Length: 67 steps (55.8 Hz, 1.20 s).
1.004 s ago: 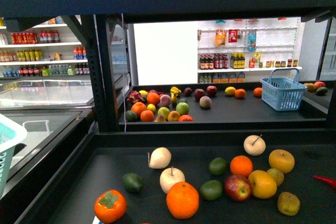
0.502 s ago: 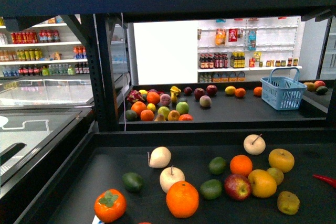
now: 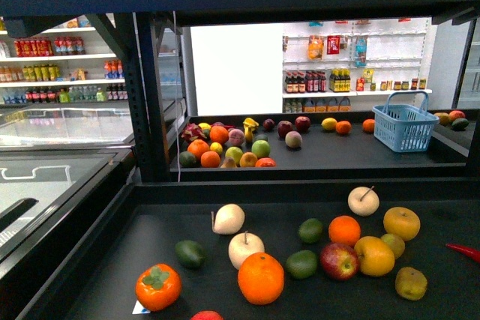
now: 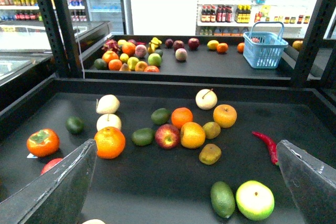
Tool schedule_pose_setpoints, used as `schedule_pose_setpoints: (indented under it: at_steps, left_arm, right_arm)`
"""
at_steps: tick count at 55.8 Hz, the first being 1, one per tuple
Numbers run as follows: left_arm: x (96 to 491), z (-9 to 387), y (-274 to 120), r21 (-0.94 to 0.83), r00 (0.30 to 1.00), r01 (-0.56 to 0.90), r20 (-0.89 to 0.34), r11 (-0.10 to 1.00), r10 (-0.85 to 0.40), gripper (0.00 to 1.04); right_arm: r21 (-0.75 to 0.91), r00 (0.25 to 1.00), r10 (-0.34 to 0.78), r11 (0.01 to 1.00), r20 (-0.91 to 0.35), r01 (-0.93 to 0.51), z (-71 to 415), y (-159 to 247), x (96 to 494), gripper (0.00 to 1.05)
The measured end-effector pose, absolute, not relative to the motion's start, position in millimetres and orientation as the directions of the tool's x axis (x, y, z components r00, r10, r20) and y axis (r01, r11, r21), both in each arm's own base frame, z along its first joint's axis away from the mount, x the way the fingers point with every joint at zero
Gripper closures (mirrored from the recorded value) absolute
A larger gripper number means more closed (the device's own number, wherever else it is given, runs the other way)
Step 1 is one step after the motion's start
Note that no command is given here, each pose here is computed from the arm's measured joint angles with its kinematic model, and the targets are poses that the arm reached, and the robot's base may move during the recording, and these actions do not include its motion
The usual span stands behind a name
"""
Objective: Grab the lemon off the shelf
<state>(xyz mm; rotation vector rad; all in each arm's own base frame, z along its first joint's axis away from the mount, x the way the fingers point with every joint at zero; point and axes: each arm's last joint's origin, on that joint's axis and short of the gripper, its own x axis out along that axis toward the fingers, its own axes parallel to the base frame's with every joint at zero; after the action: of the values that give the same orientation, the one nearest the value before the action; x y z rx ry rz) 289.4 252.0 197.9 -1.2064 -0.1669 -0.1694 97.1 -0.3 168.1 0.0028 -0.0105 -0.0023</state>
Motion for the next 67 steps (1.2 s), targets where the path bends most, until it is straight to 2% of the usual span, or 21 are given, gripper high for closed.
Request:
schedule_pose_setpoints:
  at_steps: [13,17,21,28,31,34,35,37,40,45,48,51,56,67]
  left_arm:
    - [272.6,219.7,245.3,-0.904,0.975,0.219,0.211,0.368,-0.063,0.08]
    - [264.3,224.5,241.5,-0.908,0.985,0.17,0.165,0.383,-0.044,0.08]
    - [253.5,233.7,235.9,-0.899,0.996,0.067,0.087,0.432,0.026,0.08]
    - [225.7,248.7,212.4,-0.764,0.979,-0.195,-0.113,0.615,0.17,0.08]
    - [210.8,253.5,193.8,-0.664,0.968,-0.25,-0.151,0.705,0.202,0.08]
    - [188.7,266.6,161.6,-0.56,0.976,-0.217,-0.148,0.8,0.161,0.08]
    - [183.2,270.6,153.4,-0.516,0.984,-0.176,-0.124,0.838,0.131,0.1]
    - [167.4,278.0,124.2,-0.338,0.996,-0.076,-0.064,0.938,0.058,0.2]
    - [144.5,272.6,80.8,-0.182,0.997,-0.048,-0.061,0.982,0.037,0.35]
    - [119.5,256.5,38.8,-0.095,0.995,-0.059,-0.082,0.994,0.051,0.51]
    - [106.4,247.4,17.9,-0.05,0.997,-0.062,-0.05,0.997,0.06,0.61]
    - [97.4,239.1,2.6,-0.022,1.0,-0.009,0.009,1.0,0.009,0.77]
    - [98.2,219.2,0.5,-0.016,1.0,-0.004,-0.007,1.0,0.004,1.02]
    - [97.9,195.6,0.3,-0.012,1.0,-0.002,-0.006,1.0,0.002,1.02]
  right_arm:
    - [0.002,1.0,-0.003,1.0,0.01,0.003,168.1,-0.3,97.1,0.02]
    - [0.002,1.0,-0.002,1.0,0.01,0.002,168.1,-0.3,97.1,0.02]
    - [0.002,1.0,-0.003,1.0,0.01,0.003,168.1,-0.3,97.1,0.02]
    - [0.002,1.0,-0.003,1.0,0.01,0.003,168.1,-0.3,97.1,0.02]
    - [0.002,1.0,-0.003,1.0,0.01,0.003,168.1,-0.3,97.1,0.02]
    - [0.002,1.0,-0.003,1.0,0.01,0.003,168.1,-0.3,97.1,0.02]
    - [0.002,1.0,-0.002,1.0,0.01,0.002,168.1,-0.3,97.1,0.02]
    - [0.003,1.0,-0.003,1.0,0.01,0.003,168.1,-0.3,97.1,0.02]
    - [0.002,1.0,-0.003,1.0,0.01,0.003,168.1,-0.3,97.1,0.02]
    - [0.002,1.0,-0.003,1.0,0.01,0.003,168.1,-0.3,97.1,0.02]
    - [0.003,1.0,-0.003,1.0,0.01,0.003,168.1,-0.3,97.1,0.02]
    - [0.003,1.0,-0.003,1.0,0.01,0.003,168.1,-0.3,97.1,0.02]
    - [0.002,1.0,-0.002,1.0,0.01,0.002,168.1,-0.3,97.1,0.02]
    - [0.002,1.0,-0.003,1.0,0.01,0.003,168.1,-0.3,97.1,0.02]
